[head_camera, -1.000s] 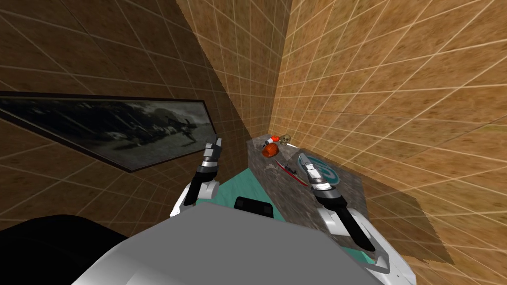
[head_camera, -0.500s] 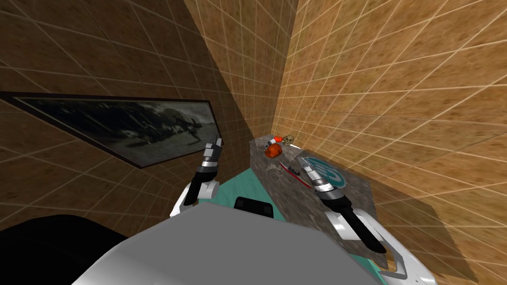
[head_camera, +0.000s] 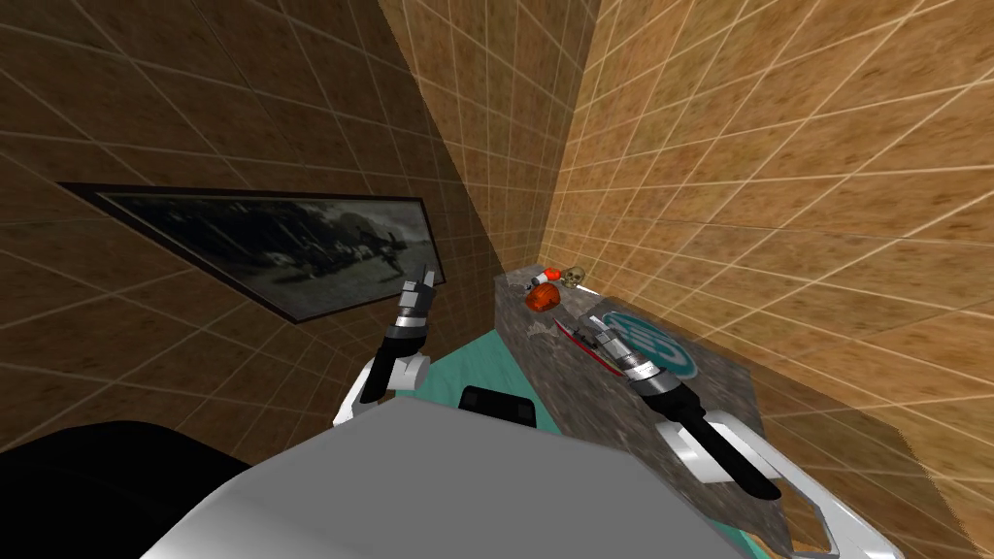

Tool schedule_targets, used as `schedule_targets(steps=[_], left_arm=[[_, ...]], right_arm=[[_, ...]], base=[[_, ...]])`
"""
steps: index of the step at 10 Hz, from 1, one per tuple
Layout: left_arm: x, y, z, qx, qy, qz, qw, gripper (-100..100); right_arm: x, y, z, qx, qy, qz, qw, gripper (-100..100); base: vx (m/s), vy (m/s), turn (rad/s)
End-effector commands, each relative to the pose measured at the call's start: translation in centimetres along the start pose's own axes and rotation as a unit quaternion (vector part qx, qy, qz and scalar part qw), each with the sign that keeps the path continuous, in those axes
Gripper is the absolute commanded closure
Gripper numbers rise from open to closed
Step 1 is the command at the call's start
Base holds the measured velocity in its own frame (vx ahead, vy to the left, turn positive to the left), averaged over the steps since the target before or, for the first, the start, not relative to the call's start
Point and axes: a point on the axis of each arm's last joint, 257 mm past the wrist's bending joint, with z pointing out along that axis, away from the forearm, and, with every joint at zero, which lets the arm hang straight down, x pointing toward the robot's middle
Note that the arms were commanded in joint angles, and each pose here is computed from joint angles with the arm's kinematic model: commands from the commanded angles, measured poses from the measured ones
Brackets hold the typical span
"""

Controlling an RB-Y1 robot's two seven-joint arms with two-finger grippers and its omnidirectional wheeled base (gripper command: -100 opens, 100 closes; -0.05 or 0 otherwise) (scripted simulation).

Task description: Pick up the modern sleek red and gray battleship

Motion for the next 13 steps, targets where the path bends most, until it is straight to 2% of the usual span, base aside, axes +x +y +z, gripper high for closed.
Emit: schedule_targets(steps=[1, 2, 3, 4, 5, 6, 8, 9, 10, 11, 12, 13], left_arm=[[0.0, 0.0, 0.0, 0.000, 0.000, 0.000, 1.0000, 0], [0.0, 0.0, 0.0, 0.000, 0.000, 0.000, 1.0000, 0], [0.0, 0.0, 0.0, 0.000, 0.000, 0.000, 1.0000, 0], [0.0, 0.0, 0.0, 0.000, 0.000, 0.000, 1.0000, 0], [0.0, 0.0, 0.0, 0.000, 0.000, 0.000, 1.0000, 0], [0.0, 0.0, 0.0, 0.000, 0.000, 0.000, 1.0000, 0], [0.0, 0.0, 0.0, 0.000, 0.000, 0.000, 1.0000, 0], [0.0, 0.0, 0.0, 0.000, 0.000, 0.000, 1.0000, 0], [0.0, 0.0, 0.0, 0.000, 0.000, 0.000, 1.0000, 0], [0.0, 0.0, 0.0, 0.000, 0.000, 0.000, 1.0000, 0], [0.0, 0.0, 0.0, 0.000, 0.000, 0.000, 1.0000, 0], [0.0, 0.0, 0.0, 0.000, 0.000, 0.000, 1.0000, 0]], right_arm=[[0.3, -0.7, -0.5, 0.005, 0.023, -0.018, 0.9996, -100], [1.1, -2.2, -1.2, 0.021, 0.043, -0.032, 0.9983, -100], [1.0, -2.2, -1.3, 0.018, 0.055, -0.043, 0.9974, -100], [1.7, -3.8, -2.1, 0.034, 0.077, -0.058, 0.9947, -100], [1.6, -3.8, -2.1, 0.031, 0.087, -0.067, 0.9935, -100], [2.3, -5.4, -3.1, 0.048, 0.107, -0.080, 0.9899, -100], [2.1, -5.4, -3.1, 0.044, 0.120, -0.092, 0.9875, -100], [2.6, -7.1, -4.2, 0.059, 0.145, -0.110, 0.9815, -100], [2.5, -7.1, -4.2, 0.057, 0.152, -0.116, 0.9799, -100], [2.9, -8.7, -5.3, 0.073, 0.175, -0.133, 0.9728, -100], [2.8, -8.8, -5.3, 0.070, 0.182, -0.140, 0.9707, -100], [3.1, -10.4, -6.6, 0.086, 0.206, -0.156, 0.9622, -100]], base=[[0.004, 0.031, 0.054], [0.004, 0.041, 0.105], [0.001, 0.034, 0.046], [0.003, 0.046, 0.119], [0.003, 0.036, 0.043], [0.006, 0.043, 0.089], [0.005, 0.025, 0.022], [0.008, 0.032, 0.105], [0.008, 0.028, 0.046], [0.005, 0.041, 0.096], [0.005, 0.040, 0.049], [0.014, 0.041, 0.073]])
